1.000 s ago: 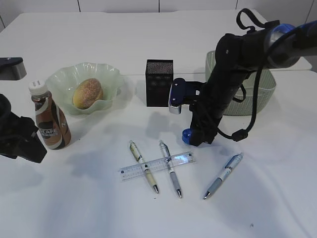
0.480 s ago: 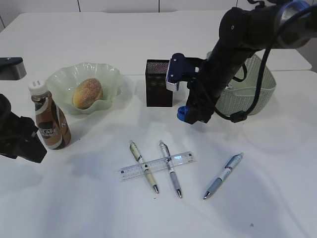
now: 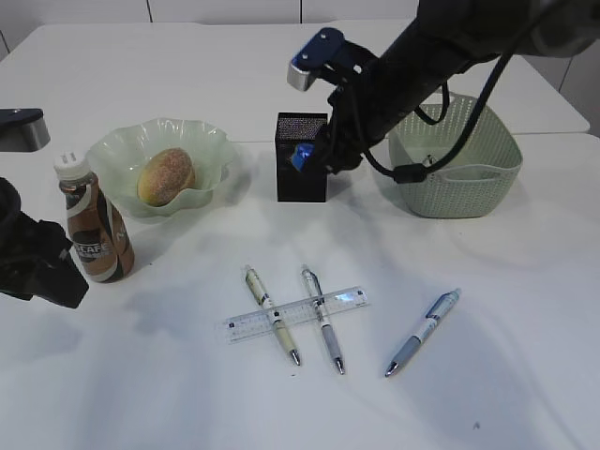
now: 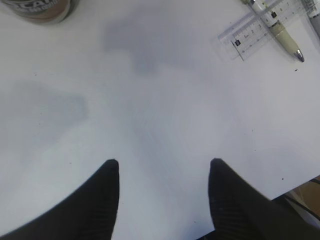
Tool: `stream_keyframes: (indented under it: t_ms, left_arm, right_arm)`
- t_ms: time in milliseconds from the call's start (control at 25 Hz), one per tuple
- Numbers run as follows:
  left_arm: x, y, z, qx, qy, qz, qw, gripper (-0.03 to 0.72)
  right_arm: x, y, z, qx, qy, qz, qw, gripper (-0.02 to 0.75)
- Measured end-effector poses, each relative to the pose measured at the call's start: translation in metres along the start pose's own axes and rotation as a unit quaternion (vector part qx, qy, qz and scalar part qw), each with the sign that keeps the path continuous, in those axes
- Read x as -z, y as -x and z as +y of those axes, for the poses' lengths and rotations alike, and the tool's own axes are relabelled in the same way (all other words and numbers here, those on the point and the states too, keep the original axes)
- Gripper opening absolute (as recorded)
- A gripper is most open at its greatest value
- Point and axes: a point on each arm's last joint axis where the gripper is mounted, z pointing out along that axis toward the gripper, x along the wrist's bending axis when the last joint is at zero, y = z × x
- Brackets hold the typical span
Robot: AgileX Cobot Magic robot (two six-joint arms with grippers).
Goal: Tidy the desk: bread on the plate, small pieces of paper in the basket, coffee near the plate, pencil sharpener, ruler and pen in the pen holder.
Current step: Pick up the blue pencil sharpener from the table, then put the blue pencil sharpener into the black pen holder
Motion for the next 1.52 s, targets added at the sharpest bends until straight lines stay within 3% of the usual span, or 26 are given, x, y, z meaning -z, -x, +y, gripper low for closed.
stream_keyframes:
  t_ms: [320,520,880,1160,1520]
  left_arm:
    - [0.0,0.0,0.0,0.0,0.0,0.0,1.0,0.401]
    - [0.0,0.0,0.0,0.0,0.0,0.0,1.0,0.401]
    - [0.0,0.0,0.0,0.0,0.0,0.0,1.0,0.401]
    - [0.0,0.0,0.0,0.0,0.0,0.0,1.0,0.401]
    - [0.0,0.0,0.0,0.0,0.0,0.0,1.0,0.401]
  right_arm:
    - [0.009,0.019,0.025,-0.096,0.127,-0.086,0.984,0.344]
    - [0.012,0.028,0.031,-0.126,0.169,-0.124,0.97,0.344]
    - [-0.009,0.044,0.035,-0.154,0.197,-0.133,0.959,0.344]
    - [-0.042,0.051,0.018,-0.167,0.173,-0.124,0.963,0.344]
    - [-0.043,0.059,0.009,-0.167,0.166,-0.137,0.962,0.344]
